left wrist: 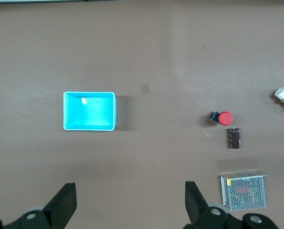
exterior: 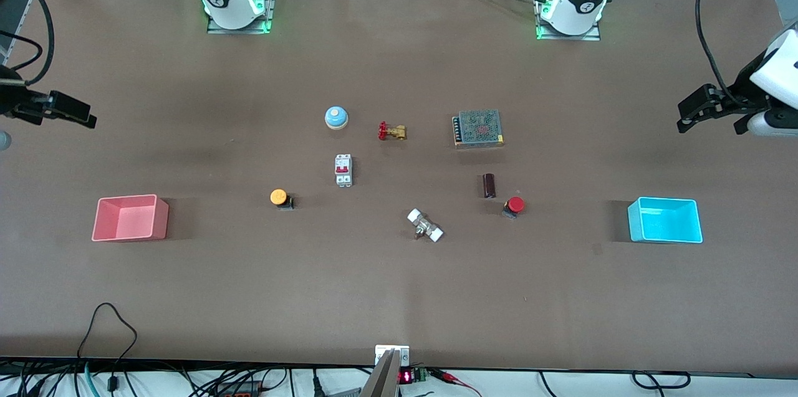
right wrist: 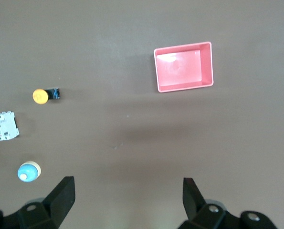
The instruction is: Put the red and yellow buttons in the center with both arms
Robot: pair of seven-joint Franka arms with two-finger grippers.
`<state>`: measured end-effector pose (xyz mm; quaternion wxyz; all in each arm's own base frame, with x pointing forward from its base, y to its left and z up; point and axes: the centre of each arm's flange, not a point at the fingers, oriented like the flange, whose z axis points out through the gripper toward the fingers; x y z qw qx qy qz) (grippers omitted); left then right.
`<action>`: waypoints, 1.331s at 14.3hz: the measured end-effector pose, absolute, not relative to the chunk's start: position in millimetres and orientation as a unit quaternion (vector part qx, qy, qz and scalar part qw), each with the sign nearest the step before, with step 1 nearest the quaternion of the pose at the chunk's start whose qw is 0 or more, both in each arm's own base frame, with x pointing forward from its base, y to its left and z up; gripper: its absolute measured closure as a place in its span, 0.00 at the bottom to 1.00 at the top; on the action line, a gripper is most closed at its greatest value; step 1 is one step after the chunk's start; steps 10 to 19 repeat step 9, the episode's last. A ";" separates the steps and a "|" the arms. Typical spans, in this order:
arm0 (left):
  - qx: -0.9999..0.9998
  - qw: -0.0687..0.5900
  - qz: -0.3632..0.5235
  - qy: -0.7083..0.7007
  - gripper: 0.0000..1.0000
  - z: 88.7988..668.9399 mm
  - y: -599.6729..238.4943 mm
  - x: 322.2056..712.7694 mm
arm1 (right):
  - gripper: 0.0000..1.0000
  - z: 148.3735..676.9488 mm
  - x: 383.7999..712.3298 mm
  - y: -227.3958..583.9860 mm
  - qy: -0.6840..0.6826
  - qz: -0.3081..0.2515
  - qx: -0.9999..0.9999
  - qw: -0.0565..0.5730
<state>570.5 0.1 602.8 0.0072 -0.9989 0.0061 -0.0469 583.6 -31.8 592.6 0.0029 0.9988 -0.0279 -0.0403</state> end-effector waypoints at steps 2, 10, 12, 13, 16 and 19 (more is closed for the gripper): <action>-0.999 0.007 -0.047 0.005 0.00 603.4 1.9 570.2 | 0.00 597.9 570.2 -31.8 -0.023 -0.043 0.999 0.001; -0.999 0.007 -0.047 0.002 0.00 603.4 5.3 570.1 | 0.00 599.6 560.7 -31.7 -0.019 -0.051 0.999 0.000; -0.999 0.007 -0.047 0.002 0.00 603.4 5.3 570.1 | 0.00 599.6 560.7 -31.7 -0.019 -0.051 0.999 0.000; -0.999 0.007 -0.047 0.002 0.00 603.4 5.3 570.1 | 0.00 599.6 560.7 -31.7 -0.019 -0.051 0.999 0.000; -0.999 0.007 -0.047 0.002 0.00 603.4 5.3 570.1 | 0.00 599.6 560.7 -31.7 -0.019 -0.051 0.999 0.000; -0.999 0.007 -0.047 0.002 0.00 603.4 5.3 570.1 | 0.00 599.6 560.7 -31.7 -0.019 -0.051 0.999 0.000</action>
